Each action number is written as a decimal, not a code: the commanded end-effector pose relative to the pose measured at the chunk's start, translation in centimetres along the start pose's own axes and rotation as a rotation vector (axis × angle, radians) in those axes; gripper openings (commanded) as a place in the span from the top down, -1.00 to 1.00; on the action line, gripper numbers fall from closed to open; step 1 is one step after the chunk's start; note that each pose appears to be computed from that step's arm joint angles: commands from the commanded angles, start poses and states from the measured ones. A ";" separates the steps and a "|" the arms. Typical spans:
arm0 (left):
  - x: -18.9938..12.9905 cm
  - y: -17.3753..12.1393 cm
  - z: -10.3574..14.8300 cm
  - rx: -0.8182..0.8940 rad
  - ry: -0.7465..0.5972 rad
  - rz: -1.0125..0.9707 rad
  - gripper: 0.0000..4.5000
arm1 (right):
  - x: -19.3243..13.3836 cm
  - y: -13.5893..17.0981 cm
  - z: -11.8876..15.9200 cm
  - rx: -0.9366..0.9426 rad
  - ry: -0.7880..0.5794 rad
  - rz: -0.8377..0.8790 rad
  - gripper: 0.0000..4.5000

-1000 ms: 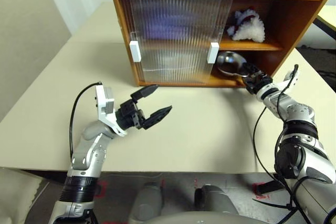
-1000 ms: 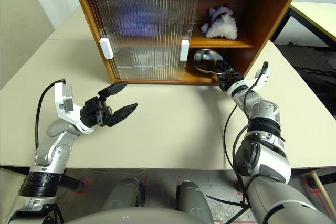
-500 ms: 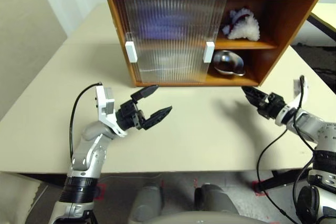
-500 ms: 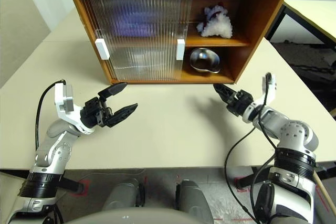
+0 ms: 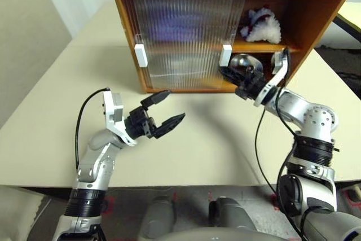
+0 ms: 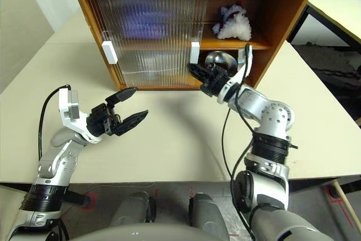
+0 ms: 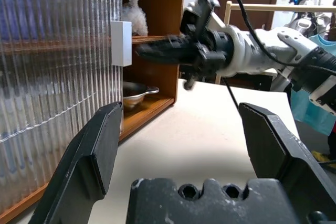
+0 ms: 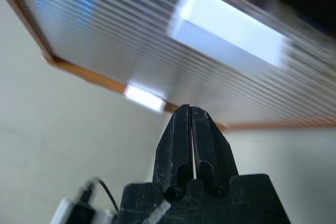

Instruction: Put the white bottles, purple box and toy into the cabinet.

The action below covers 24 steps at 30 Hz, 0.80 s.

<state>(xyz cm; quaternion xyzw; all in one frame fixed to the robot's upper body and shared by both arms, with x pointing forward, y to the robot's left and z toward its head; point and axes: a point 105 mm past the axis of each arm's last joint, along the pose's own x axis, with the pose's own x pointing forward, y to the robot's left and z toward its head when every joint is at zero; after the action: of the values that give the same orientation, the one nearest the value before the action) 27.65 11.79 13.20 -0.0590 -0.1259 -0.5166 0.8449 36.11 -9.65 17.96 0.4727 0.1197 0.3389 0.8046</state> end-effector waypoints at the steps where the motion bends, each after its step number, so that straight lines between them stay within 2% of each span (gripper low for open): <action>1: 0.0 0.0 0.0 0.011 0.008 0.002 -1.00 | 0.5 0.5 0.5 0.024 -0.049 -0.013 0.99; 14: 0.1 -0.2 -0.2 0.005 0.009 -0.008 -1.00 | 0.6 -1.1 4.3 0.125 -0.319 -0.198 0.99; 17: 0.1 -0.2 -0.2 0.007 0.009 -0.010 -1.00 | 0.5 -1.2 4.5 0.127 -0.333 -0.208 0.99; 24: 0.1 -0.2 -0.2 0.007 0.008 -0.011 -1.00 | 1.3 0.4 3.1 0.127 -0.248 -0.132 0.99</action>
<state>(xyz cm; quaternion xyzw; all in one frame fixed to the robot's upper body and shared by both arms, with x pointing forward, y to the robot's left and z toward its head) 27.61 11.73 13.15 -0.0598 -0.1258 -0.5175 0.8443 38.63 -10.66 19.50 0.5491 0.0799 0.2100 0.8050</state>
